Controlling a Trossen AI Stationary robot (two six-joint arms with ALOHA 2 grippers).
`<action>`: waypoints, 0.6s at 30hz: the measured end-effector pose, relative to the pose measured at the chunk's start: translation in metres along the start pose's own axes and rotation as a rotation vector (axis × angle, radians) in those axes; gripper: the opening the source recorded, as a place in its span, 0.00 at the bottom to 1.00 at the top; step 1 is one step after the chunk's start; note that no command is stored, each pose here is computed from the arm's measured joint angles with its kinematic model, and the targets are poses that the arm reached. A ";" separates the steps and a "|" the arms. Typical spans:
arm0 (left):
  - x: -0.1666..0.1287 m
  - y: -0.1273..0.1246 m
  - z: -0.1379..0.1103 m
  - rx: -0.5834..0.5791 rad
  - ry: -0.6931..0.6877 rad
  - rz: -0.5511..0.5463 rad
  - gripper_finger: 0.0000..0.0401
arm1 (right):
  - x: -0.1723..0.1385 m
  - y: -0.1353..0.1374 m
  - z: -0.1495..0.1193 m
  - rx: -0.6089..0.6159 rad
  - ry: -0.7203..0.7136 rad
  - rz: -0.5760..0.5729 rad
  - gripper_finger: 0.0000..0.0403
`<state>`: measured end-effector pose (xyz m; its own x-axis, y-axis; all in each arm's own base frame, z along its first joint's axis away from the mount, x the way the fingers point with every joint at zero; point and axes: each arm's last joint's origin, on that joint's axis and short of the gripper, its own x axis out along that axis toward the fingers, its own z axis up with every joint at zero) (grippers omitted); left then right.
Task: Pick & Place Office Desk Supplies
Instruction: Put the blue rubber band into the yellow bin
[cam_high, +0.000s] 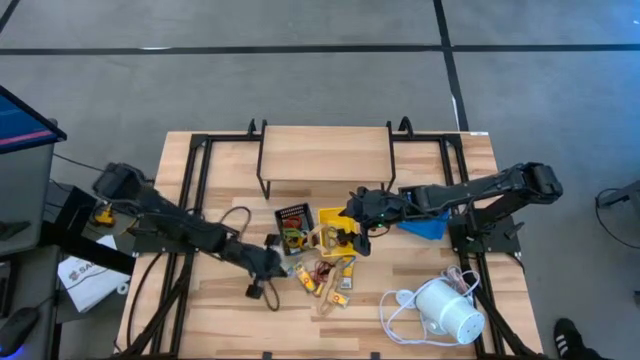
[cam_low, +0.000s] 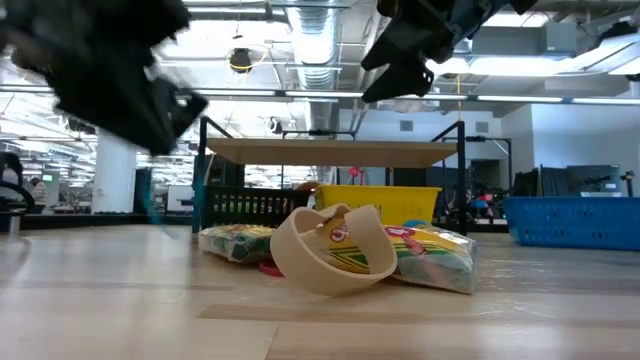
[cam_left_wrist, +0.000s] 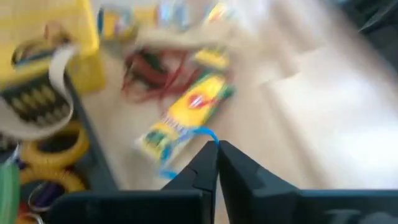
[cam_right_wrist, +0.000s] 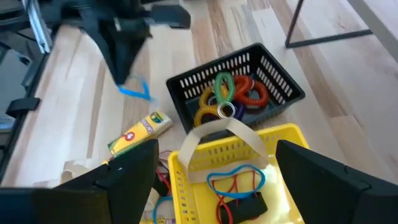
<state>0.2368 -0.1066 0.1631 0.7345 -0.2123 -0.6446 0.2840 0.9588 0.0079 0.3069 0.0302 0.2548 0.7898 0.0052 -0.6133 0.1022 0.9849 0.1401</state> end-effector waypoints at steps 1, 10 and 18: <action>-0.007 -0.001 0.004 0.001 -0.032 -0.023 0.01 | 0.000 0.001 0.001 -0.003 -0.007 0.005 0.80; -0.075 0.019 0.051 0.098 -0.484 0.073 0.00 | -0.002 0.015 0.013 -0.088 -0.152 0.108 0.80; -0.071 0.052 0.064 0.139 -0.626 0.127 0.00 | -0.006 0.023 0.024 -0.111 -0.273 0.179 0.80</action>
<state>0.2393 -0.0543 0.2582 0.9757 -0.2091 -0.0649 0.2175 0.9592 0.1805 0.3188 0.0485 0.2800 0.9234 0.1474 -0.3543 -0.1068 0.9855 0.1318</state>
